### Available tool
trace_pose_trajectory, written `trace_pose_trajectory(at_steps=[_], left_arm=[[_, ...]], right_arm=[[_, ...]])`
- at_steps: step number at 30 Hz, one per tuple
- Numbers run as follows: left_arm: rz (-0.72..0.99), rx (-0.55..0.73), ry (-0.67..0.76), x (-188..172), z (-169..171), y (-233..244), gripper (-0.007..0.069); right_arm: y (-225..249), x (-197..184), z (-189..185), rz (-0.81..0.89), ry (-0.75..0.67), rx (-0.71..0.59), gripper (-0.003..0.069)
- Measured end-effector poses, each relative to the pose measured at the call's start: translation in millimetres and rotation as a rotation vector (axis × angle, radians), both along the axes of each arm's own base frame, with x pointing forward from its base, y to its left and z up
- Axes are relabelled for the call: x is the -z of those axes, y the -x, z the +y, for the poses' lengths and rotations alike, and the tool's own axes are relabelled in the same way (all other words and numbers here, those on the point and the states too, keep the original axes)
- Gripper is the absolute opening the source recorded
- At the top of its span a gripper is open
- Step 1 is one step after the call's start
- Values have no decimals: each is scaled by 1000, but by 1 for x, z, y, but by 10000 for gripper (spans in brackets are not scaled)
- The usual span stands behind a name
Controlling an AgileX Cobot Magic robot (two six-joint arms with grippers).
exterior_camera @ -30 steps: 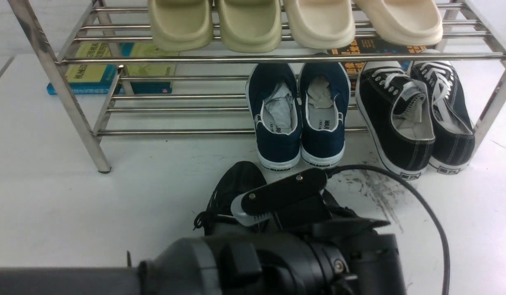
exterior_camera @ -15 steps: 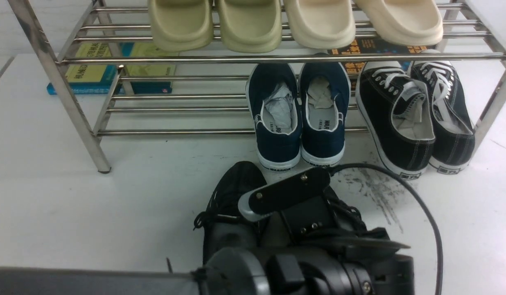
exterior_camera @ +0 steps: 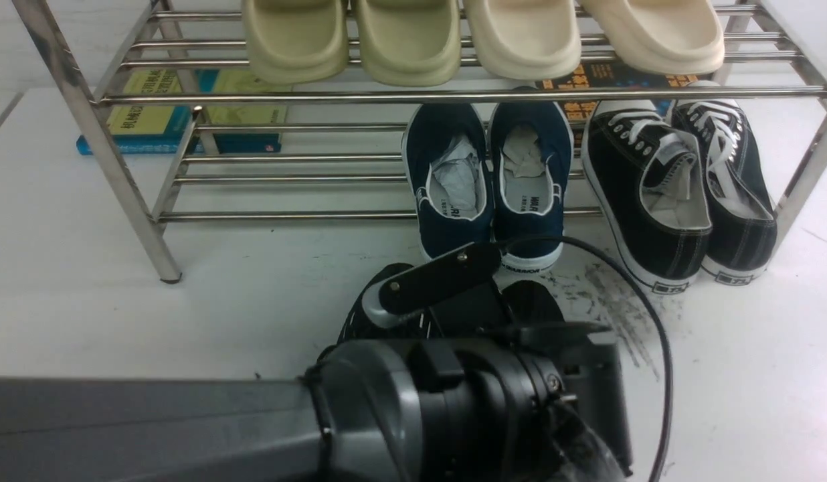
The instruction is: Take the shoes off the shelf with your hand on the white table.
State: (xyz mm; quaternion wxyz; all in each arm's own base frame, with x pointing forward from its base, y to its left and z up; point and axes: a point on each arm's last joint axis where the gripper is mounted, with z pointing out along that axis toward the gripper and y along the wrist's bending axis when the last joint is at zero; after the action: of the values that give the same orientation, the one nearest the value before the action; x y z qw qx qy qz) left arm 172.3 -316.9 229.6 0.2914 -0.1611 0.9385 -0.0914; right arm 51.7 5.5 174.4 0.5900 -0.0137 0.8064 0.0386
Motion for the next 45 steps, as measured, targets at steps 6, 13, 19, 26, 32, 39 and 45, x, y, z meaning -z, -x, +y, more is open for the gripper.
trace_pose_trajectory(at_steps=[6, 13, 19, 26, 32, 39, 45], left_arm=[[-13, 121, 41, -35, -3, 3, 271], [-61, 204, 61, -72, 8, 8, 272], [-112, 344, 23, -115, 39, 21, 225], [-159, 475, -24, -184, 127, 56, 39], [-215, 565, -10, -191, 188, 82, 1], [-276, 585, -55, -129, 211, 88, 1], [-548, 616, 147, -115, 192, 80, 1]], right_arm=[[0, 0, 0, 0, 0, 0, 237], [0, 0, 0, 0, 0, 0, 237], [0, 0, 0, 0, 0, 0, 237], [0, 0, 0, 0, -1, 0, 237], [0, 0, 0, 0, -3, 0, 237], [0, 0, 0, 0, -3, 0, 237], [0, 0, 0, 0, -3, 0, 237]])
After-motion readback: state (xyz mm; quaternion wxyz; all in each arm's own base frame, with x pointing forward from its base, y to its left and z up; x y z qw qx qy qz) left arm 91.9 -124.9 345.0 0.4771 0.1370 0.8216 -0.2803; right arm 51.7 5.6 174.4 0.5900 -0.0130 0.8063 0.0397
